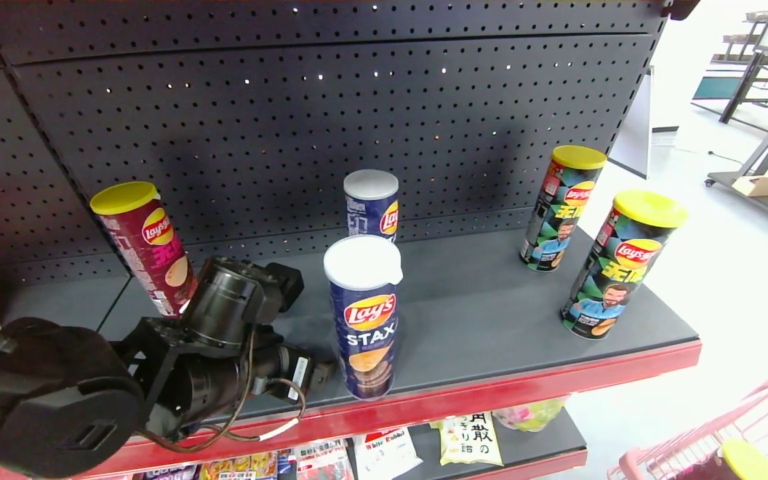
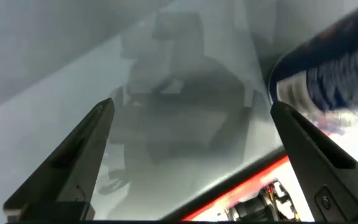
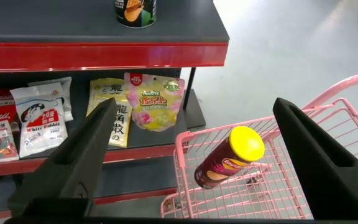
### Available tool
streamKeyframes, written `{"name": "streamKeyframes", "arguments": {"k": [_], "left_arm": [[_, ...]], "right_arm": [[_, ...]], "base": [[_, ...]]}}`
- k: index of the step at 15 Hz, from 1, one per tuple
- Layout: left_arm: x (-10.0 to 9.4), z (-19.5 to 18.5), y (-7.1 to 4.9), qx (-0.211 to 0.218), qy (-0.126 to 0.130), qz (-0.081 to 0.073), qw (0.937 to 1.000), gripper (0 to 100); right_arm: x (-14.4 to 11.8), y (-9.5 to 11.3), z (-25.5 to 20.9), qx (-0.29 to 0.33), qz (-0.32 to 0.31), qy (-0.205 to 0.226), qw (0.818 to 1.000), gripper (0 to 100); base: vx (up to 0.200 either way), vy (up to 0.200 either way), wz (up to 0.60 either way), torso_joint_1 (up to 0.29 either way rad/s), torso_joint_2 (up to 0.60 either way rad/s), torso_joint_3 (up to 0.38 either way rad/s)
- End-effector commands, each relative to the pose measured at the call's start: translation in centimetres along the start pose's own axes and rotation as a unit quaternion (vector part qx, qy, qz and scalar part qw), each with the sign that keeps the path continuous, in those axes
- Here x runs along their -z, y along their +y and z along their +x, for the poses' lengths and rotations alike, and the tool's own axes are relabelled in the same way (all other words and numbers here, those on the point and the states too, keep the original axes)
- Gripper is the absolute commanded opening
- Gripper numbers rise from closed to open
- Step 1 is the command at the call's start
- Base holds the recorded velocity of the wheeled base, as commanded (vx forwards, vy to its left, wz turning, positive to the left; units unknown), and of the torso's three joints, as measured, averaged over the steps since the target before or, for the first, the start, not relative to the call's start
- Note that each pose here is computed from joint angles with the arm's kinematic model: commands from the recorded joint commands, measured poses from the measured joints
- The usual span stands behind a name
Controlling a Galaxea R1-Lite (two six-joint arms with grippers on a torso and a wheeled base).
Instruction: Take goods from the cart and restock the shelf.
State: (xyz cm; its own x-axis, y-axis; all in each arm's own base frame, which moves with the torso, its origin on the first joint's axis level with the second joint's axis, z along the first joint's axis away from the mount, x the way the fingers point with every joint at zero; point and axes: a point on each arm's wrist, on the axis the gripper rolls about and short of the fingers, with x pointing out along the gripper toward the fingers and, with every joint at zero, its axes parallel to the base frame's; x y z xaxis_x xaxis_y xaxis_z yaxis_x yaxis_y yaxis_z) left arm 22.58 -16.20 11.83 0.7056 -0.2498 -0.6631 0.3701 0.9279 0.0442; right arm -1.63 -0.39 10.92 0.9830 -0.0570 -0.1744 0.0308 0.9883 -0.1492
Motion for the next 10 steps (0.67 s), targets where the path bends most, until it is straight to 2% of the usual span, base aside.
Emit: {"name": "streamKeyframes", "arguments": {"k": [1, 7, 10], "left_arm": [[-0.21, 0.59, -0.19, -0.002, 0.002, 0.000, 1.0000, 100], [-0.86, 1.45, -0.90, 0.003, -0.001, 0.004, 1.0000, 100], [-0.93, 1.50, -0.87, 0.002, -0.002, 0.004, 1.0000, 100]], "right_arm": [[-0.02, 0.00, 0.05, 0.000, 0.000, 0.002, 1.000, 100], [-0.02, 0.00, 0.05, -0.001, 0.000, 0.002, 1.000, 100], [-0.02, 0.00, 0.05, -0.001, 0.000, 0.002, 1.000, 100]], "base": [[0.000, 0.000, 0.00, 0.000, 0.00, 0.000], [0.000, 0.000, 0.00, 0.000, 0.00, 0.000], [0.000, 0.000, 0.00, 0.000, 0.00, 0.000]]}}
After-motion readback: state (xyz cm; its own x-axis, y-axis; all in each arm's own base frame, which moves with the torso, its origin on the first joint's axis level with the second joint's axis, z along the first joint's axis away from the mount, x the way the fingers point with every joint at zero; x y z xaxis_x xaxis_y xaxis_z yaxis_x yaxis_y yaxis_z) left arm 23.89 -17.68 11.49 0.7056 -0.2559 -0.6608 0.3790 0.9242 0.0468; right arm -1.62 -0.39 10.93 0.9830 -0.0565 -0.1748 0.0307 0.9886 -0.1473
